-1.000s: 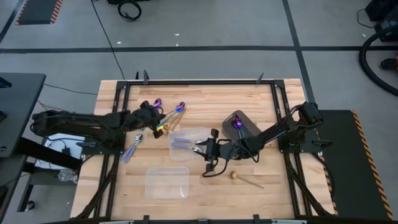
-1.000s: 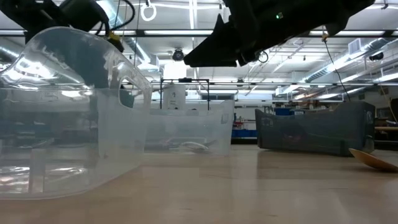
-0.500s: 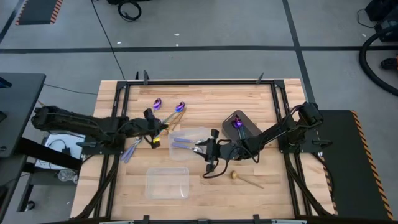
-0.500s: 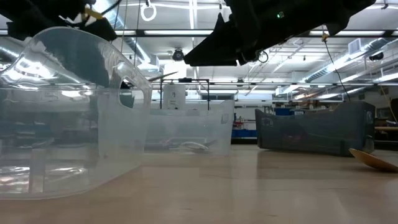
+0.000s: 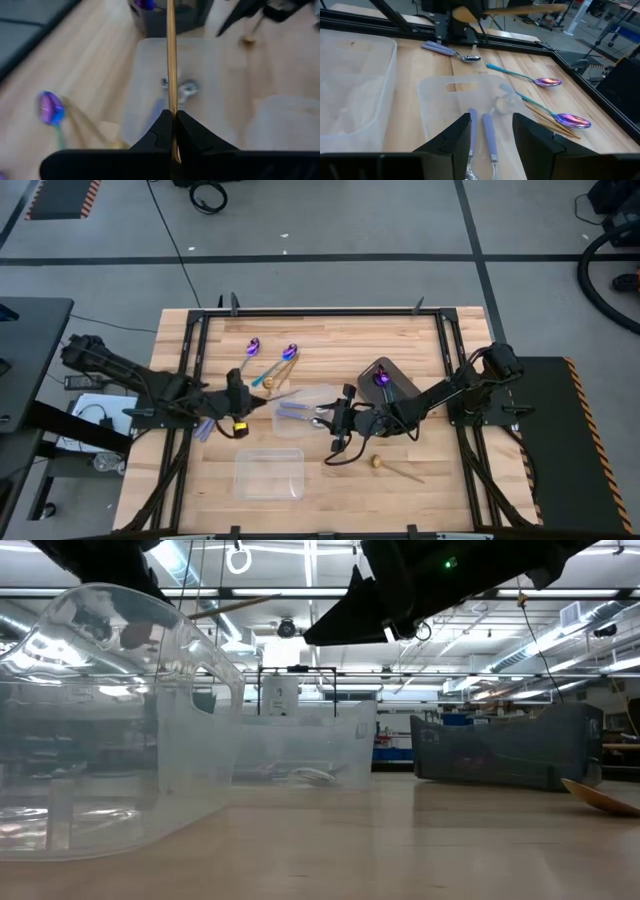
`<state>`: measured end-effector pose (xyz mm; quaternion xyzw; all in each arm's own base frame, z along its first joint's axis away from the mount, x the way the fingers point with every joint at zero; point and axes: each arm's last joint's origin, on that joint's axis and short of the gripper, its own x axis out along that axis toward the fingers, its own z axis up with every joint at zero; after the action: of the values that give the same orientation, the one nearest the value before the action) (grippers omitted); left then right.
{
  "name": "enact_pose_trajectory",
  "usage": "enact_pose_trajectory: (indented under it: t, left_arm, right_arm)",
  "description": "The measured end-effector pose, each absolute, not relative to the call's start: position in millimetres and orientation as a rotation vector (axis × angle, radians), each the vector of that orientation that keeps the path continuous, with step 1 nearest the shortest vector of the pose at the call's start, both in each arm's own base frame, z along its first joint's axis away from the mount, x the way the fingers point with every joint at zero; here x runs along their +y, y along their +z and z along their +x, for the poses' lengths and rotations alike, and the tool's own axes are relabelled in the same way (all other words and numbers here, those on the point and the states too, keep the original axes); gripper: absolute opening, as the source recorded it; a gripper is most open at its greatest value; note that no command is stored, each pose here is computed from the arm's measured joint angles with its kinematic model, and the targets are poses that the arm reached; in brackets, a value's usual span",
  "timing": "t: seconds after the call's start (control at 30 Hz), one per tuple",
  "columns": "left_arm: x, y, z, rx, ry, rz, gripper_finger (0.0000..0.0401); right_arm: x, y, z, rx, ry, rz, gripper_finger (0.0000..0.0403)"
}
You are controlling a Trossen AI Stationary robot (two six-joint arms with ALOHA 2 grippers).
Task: Sort silverware by color (type)
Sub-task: Put the gold spoon into the bottom transparent bin
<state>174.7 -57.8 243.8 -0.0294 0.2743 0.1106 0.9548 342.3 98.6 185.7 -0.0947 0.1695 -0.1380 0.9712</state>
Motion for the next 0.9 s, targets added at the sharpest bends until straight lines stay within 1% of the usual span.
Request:
enact_pose_trajectory:
  t: [0.13, 0.37, 0.5, 0.6, 0.73, 0.9]
  left_arm:
    - [-73.7, 245.1, 181.0, 0.58, 0.209, -0.164, 0.0017]
    - [-107.3, 243.7, 207.4, 0.669, 0.197, -0.312, 0.0017]
    - [-123.4, 246.7, 216.3, 0.809, 0.215, -0.302, 0.0017]
    - [-136.3, 251.6, 215.2, 0.892, 0.234, -0.293, 0.0017]
    - [-153.3, 250.7, 211.8, 0.905, 0.25, -0.392, 0.0017]
    - [-174.6, 242.3, 201.0, 0.923, 0.284, -0.512, 0.0017]
  right_arm:
    - [98.6, 184.7, 342.7, 0.343, -0.28, -0.186, 0.0155]
    - [99.2, 185.8, 343.1, 0.335, -0.272, -0.215, 0.0155]
    - [99.3, 186.8, 343.4, 0.334, -0.262, -0.276, 0.0155]
    - [98.9, 187.0, 343.6, 0.338, -0.255, -0.32, 0.0155]
    - [99.0, 187.3, 343.9, 0.341, -0.238, -0.362, 0.0155]
    - [104.4, 186.2, 343.8, 0.341, -0.102, -0.373, 0.0155]
